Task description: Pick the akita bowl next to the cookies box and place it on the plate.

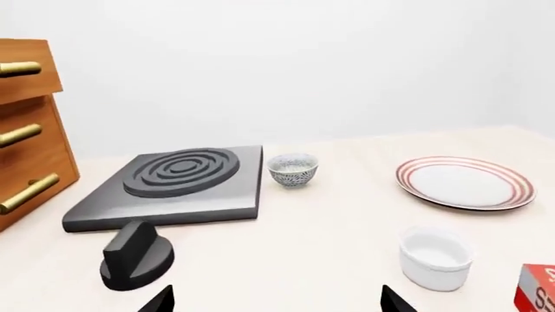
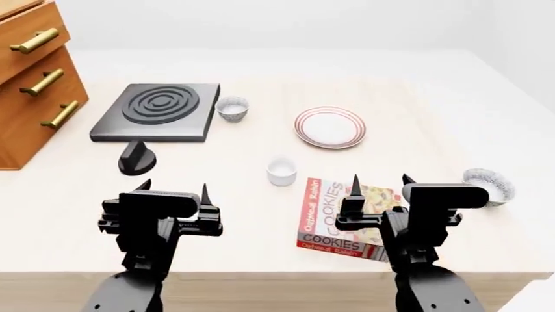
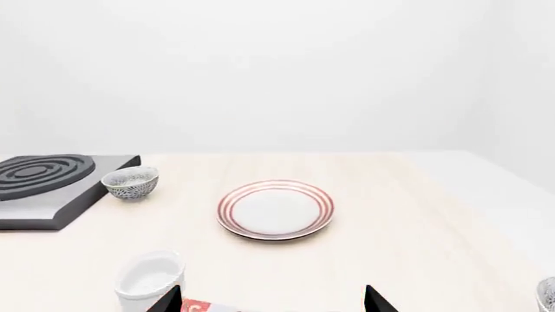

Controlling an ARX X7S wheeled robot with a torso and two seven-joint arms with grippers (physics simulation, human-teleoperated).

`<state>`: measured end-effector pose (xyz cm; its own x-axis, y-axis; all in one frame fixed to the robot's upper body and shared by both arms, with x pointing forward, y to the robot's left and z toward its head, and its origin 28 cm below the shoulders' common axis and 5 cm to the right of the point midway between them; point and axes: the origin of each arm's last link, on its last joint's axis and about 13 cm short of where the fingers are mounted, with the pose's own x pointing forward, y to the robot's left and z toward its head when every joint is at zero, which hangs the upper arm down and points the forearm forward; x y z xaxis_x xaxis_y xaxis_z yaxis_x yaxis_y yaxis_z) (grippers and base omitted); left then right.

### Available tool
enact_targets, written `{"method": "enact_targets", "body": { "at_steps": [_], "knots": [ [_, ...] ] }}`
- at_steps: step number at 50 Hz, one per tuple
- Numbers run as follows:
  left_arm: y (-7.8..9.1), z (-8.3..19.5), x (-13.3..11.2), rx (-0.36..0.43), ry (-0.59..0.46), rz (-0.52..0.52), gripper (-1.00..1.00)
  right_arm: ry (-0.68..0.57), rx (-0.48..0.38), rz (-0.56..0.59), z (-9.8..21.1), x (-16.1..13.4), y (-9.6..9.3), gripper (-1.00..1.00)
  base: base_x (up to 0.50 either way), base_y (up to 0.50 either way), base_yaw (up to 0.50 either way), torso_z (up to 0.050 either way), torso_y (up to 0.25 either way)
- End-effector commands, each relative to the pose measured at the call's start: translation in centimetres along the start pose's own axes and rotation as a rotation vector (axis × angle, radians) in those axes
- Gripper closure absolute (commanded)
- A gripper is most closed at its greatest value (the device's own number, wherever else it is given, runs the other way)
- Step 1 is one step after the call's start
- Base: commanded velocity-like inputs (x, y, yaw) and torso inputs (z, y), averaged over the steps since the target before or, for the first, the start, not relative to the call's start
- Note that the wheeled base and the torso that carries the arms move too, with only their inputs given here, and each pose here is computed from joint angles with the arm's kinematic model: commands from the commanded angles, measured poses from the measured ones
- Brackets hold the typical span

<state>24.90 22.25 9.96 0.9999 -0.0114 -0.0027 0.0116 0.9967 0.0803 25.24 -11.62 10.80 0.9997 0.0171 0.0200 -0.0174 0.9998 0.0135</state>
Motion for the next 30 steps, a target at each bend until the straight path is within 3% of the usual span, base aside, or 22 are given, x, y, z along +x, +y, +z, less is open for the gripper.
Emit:
{"method": "enact_targets", "body": {
  "at_steps": [1, 8, 30],
  "knots": [
    [0.34, 0.90, 0.30, 0.004, -0.005, 0.000, -1.00, 0.017, 0.002, 0.009, 0.76, 0.37, -0.08, -1.00, 0.50, 0.00, 0.00, 0.000, 0.000],
    [0.34, 0.73, 0.30, 0.037, -0.006, 0.011, -1.00, 0.018, 0.000, 0.014, 0.64, 0.35, -0.11, -1.00, 0.50, 0.00, 0.00, 0.000, 0.000],
    [0.41, 0.49, 0.30, 0.030, -0.005, 0.006, -1.00, 0.027, 0.000, 0.019, 0.32, 0.41, -0.19, -1.00, 0.50, 0.00, 0.00, 0.000, 0.001]
  ]
}}
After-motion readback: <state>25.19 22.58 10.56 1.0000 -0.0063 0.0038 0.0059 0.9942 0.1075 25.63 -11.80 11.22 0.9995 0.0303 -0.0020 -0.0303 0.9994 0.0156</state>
